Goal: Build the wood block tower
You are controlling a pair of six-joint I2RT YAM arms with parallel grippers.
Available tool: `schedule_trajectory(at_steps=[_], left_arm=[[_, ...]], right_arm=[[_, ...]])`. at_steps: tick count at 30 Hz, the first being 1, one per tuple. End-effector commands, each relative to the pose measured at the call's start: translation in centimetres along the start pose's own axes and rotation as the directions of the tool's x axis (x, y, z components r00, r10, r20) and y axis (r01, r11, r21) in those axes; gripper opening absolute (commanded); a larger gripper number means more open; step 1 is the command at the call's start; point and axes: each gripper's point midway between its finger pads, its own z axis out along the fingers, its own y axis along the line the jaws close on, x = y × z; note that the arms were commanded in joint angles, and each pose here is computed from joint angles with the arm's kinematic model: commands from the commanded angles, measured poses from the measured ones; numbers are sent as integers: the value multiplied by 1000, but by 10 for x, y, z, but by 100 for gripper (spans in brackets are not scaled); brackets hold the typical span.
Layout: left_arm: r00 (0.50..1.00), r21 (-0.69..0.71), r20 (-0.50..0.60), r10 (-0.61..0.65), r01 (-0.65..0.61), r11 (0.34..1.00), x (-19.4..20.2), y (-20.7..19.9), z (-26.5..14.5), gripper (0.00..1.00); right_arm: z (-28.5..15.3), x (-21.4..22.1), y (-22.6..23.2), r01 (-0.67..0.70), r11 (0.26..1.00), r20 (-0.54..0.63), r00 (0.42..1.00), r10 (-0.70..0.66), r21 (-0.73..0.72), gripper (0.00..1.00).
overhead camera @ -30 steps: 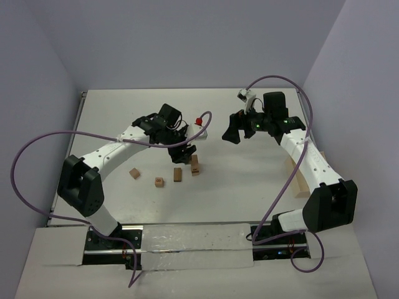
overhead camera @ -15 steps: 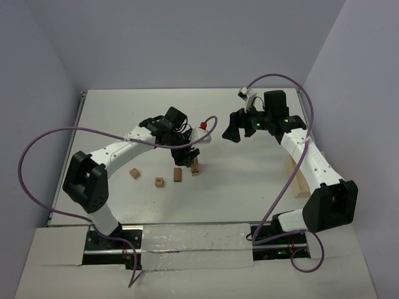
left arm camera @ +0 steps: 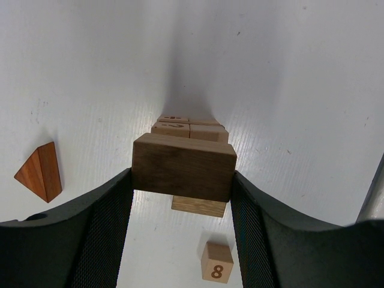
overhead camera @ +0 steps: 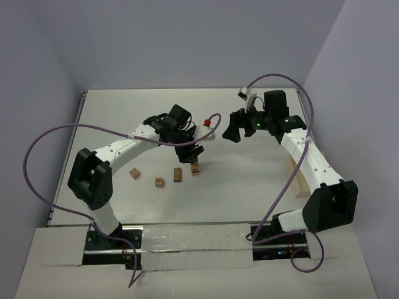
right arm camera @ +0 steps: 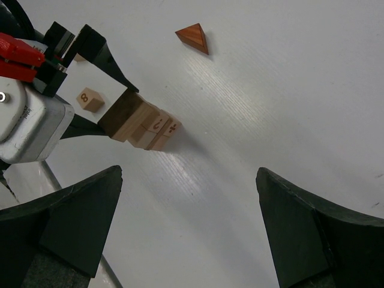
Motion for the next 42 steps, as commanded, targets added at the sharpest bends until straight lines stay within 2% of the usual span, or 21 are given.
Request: schedule_trajectory(at_steps=[1, 11, 22, 42], left_arm=[[998, -16, 56, 24, -23, 1000, -23, 6, 1, 29], [999, -2, 40, 19, -19, 1000, -17, 6, 10, 31], [999, 1, 34, 12, -12, 1000, -16, 7, 14, 38], [998, -48, 58, -7, 9, 999, -17, 10, 5, 36]], right_arm=[[-6, -15, -2, 22, 1000, 37, 999, -23, 19, 100], [-8, -20, -1, 17, 1000, 45, 999, -17, 21, 100], [-8, -19, -2, 18, 1000, 42, 999, -20, 24, 100], [-7, -18, -2, 14, 1000, 40, 999, -15, 24, 100]])
